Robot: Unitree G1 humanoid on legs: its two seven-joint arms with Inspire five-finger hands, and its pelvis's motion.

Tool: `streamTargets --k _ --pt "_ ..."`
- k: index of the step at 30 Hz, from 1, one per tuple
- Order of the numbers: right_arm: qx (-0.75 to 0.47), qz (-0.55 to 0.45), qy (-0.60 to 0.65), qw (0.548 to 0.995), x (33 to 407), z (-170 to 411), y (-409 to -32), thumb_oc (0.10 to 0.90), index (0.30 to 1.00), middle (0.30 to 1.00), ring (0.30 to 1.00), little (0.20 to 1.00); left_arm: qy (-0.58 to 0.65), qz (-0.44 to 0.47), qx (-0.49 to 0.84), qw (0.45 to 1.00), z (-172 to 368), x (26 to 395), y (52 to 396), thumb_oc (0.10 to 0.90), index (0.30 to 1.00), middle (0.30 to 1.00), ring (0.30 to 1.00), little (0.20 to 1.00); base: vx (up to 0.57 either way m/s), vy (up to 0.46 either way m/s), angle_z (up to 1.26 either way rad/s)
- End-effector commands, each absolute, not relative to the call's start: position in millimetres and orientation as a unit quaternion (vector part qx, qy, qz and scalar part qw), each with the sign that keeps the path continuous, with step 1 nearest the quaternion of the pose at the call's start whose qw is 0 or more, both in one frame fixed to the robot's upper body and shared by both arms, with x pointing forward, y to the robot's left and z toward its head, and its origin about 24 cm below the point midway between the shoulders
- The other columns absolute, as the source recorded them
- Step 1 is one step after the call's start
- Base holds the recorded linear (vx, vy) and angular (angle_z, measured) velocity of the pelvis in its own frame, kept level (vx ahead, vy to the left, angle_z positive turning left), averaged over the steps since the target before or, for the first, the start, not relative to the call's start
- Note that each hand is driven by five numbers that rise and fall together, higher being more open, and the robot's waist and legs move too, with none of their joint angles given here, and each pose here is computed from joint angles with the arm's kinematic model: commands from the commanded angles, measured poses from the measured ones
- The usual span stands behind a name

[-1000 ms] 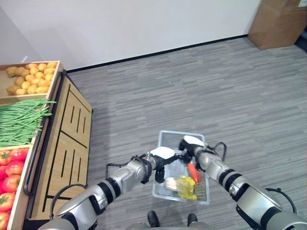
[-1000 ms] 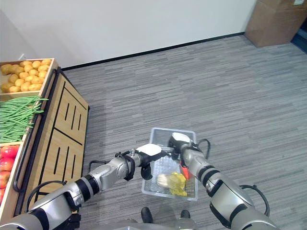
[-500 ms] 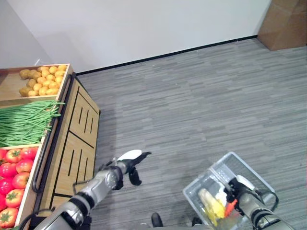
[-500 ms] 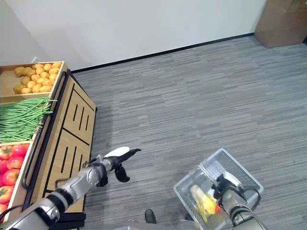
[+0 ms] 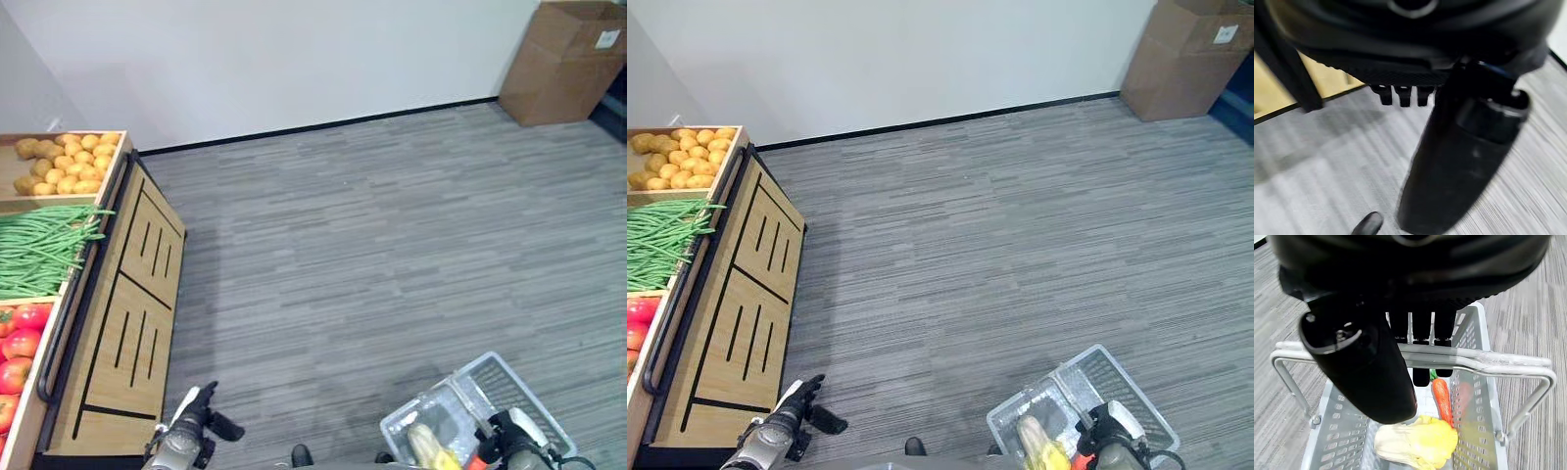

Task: Get the vegetables into the basket

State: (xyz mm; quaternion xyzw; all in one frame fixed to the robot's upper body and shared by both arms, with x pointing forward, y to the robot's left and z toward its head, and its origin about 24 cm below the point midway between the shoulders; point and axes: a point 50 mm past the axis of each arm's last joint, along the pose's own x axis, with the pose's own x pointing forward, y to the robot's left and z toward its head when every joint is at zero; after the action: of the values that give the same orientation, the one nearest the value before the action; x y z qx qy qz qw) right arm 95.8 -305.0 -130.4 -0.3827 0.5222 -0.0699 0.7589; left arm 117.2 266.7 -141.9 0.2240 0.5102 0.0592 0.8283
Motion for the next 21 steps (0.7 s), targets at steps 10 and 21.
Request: streamTargets --k 10,21 --pt "-0.323 -0.11 0.543 0.767 87.2 -138.7 -299.1 0.4 0.3 0.3 0.3 0.3 0.591 0.157 0.154 0.776 -156.5 77.0 266.8 0.9 1.0 1.0 1.0 1.0 0.0 0.006 -0.03" --pt "-0.299 -0.1 0.556 0.769 80.5 -146.3 -285.0 0.4 0.3 0.3 0.3 0.3 0.557 0.125 0.157 0.806 -154.7 101.4 252.6 0.9 1.0 1.0 1.0 1.0 -0.02 0.011 0.05"
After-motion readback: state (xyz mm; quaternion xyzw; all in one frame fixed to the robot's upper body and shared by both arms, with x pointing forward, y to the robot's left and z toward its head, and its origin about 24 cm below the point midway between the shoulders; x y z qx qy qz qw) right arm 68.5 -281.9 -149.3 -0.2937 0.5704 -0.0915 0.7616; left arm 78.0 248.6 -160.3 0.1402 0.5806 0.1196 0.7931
